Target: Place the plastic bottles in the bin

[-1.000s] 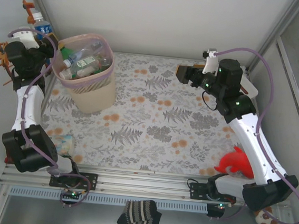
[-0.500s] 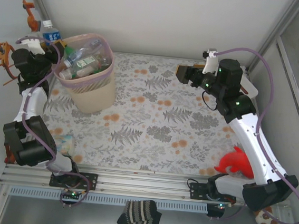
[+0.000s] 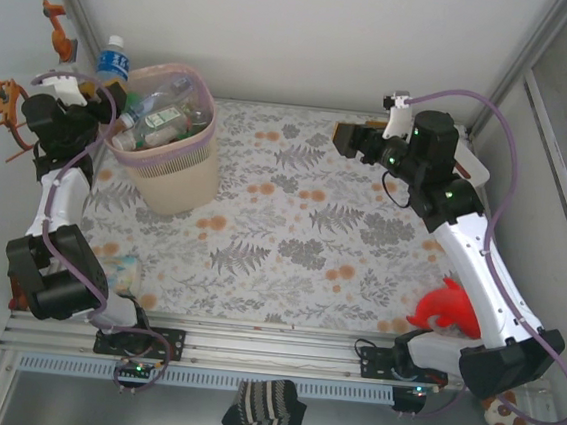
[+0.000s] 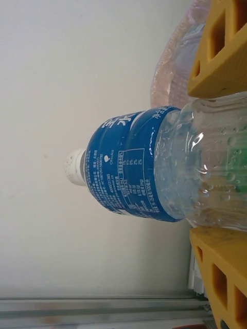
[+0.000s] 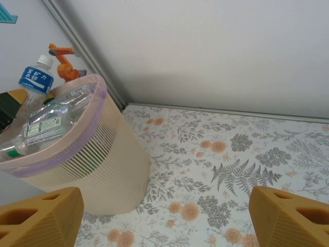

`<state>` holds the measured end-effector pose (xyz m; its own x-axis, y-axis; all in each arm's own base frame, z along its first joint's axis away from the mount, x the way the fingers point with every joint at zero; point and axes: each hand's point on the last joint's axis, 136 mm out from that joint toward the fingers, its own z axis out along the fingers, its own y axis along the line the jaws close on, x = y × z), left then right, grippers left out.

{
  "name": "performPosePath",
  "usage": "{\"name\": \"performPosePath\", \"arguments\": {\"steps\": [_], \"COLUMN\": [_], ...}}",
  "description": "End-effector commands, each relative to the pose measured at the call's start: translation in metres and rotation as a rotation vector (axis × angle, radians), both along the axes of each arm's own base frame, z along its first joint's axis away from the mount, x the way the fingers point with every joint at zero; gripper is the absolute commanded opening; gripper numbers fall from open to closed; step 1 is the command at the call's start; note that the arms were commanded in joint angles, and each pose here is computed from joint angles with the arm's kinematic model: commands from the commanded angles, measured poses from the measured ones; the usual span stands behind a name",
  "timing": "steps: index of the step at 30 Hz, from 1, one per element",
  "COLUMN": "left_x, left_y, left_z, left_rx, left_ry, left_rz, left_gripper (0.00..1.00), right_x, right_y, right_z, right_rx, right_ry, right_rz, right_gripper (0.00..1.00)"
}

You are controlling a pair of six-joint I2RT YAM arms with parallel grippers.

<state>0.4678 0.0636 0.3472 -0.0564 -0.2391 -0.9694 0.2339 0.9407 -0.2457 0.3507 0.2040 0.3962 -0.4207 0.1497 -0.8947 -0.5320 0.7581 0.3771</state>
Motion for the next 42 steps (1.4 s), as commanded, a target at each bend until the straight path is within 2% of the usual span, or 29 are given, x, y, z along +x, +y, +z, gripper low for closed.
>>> {"name": "performPosePath", "arguments": {"steps": [1,7,11,16,20,27,32,34,42], "left_x": [-0.007,-0.003,0.001,0.015,0.021,0.020,0.013,0.011,0.008], "left_y": [-0.009,-0.017,-0.023,-0.040,-0.048,-0.062,-0.071,-0.072,-0.057], "left_z": [0.017,0.011,0.010,0.006,0.002,-0.003,0.000,0.003,0.027], "left_rx": [0.029,0.029,0.051,0.035,0.017,0.028,0.030,0.044,0.131], "left_ry": [-0.005,0.040,0.056,0.114,0.143,0.155,0.137,0.122,0.097], "left_rz": [-0.048,-0.109,-0.169,-0.326,-0.393,-0.475,-0.536,-0.521,-0.292], "left_gripper": [0.61,0.49,0.48,0.49,0.55,0.74,0.76,0.78,0.87], "right_x": [0.001,0.000,-0.001,-0.001,-0.001,0.001,0.004,0.004,0.005], "right_y": [0.000,0.000,-0.002,-0.001,-0.002,-0.001,0.001,0.001,0.003], "right_z": [0.014,0.014,0.014,0.015,0.016,0.017,0.017,0.017,0.017], "right_rx": [0.025,0.025,0.024,0.021,0.021,0.020,0.022,0.024,0.026], "right_ry": [-0.040,-0.043,-0.046,-0.049,-0.051,-0.048,-0.043,-0.043,-0.042], "right_rz": [0.007,0.008,0.002,0.004,0.000,0.001,0.004,0.005,0.010], "right_gripper": [0.83,0.83,0.83,0.83,0.83,0.83,0.83,0.83,0.83]}}
